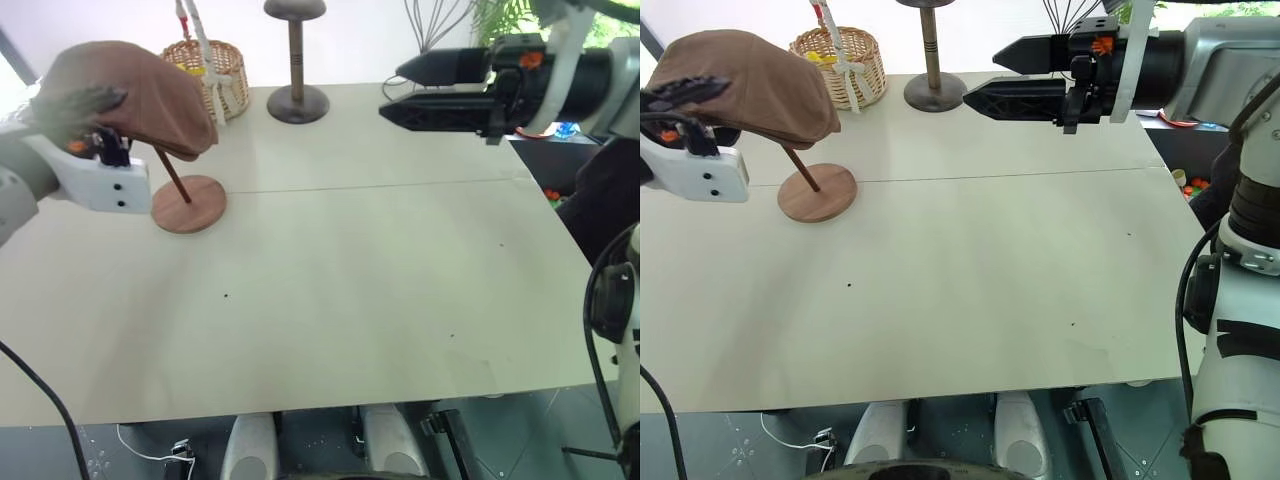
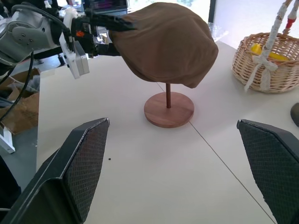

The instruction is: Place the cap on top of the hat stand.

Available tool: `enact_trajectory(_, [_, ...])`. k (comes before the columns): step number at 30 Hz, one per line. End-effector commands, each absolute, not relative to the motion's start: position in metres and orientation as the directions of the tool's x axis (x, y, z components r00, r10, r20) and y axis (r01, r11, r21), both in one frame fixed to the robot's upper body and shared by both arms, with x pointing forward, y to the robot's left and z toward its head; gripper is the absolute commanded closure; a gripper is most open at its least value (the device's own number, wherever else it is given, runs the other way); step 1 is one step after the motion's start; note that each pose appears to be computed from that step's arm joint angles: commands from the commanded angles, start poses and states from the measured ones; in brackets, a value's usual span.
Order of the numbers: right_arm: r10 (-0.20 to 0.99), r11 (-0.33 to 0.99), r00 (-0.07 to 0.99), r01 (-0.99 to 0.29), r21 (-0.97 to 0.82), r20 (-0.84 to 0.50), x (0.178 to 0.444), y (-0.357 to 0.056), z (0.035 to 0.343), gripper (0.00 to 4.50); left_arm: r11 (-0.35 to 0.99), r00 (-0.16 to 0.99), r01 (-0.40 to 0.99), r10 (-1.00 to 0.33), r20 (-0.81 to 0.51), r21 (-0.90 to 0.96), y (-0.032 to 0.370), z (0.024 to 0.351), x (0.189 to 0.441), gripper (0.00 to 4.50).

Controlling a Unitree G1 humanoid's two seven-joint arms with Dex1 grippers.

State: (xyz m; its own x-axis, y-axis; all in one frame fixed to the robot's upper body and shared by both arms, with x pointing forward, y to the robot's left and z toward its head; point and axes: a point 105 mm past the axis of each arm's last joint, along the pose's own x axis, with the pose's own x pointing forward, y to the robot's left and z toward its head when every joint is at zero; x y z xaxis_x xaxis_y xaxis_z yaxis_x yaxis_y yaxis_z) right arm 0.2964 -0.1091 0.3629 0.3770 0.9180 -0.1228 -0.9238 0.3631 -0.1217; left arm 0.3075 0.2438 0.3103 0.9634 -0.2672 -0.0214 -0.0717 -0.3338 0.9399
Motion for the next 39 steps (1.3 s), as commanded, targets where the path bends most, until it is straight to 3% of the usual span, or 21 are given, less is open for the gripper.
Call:
enact_trajectory(1, [0.921,0.364,0.382,-0.915,-0.176,-0.080,0.289,-0.111,0.378,0.00,-0.327,0.960,-0.118,-0.279,0.024,0.938,0.241,0.321,0.303,3.48])
enact_trajectory(3, [0.920,0.365,0.383,-0.914,-0.178,-0.081,0.290,-0.111,0.378,0.00,-0.318,0.959,-0.127,-0.282,0.034,0.940,0.241,0.322,0.303,4.42])
enact_trajectory(9, [0.921,0.363,0.382,-0.914,-0.183,-0.078,0.291,-0.110,0.379,0.00,-0.261,0.958,-0.168,-0.272,0.095,0.951,0.248,0.331,0.304,4.42])
enact_trajectory(17, [0.925,0.347,0.370,-0.916,-0.202,-0.089,0.290,-0.109,0.381,0.00,0.084,0.864,-0.335,-0.370,0.341,0.939,0.255,0.363,0.295,4.42])
enact_trajectory(21, [0.924,0.346,0.370,-0.916,-0.205,-0.095,0.292,-0.109,0.381,0.00,0.168,0.779,-0.398,-0.458,0.429,0.902,0.254,0.379,0.283,4.42])
enact_trajectory(25, [0.924,0.343,0.369,-0.916,-0.209,-0.099,0.293,-0.109,0.382,0.00,0.185,0.731,-0.369,-0.547,0.407,0.911,0.261,0.368,0.272,4.42])
enact_trajectory(30, [0.921,0.347,0.374,-0.915,-0.208,-0.109,0.294,-0.111,0.381,0.00,0.210,0.754,-0.293,-0.549,0.361,0.933,0.289,0.348,0.270,4.42])
enact_trajectory(39, [0.914,0.353,0.384,-0.912,-0.211,-0.133,0.296,-0.113,0.382,0.00,0.247,0.768,-0.251,-0.538,0.348,0.936,0.313,0.348,0.289,4.42])
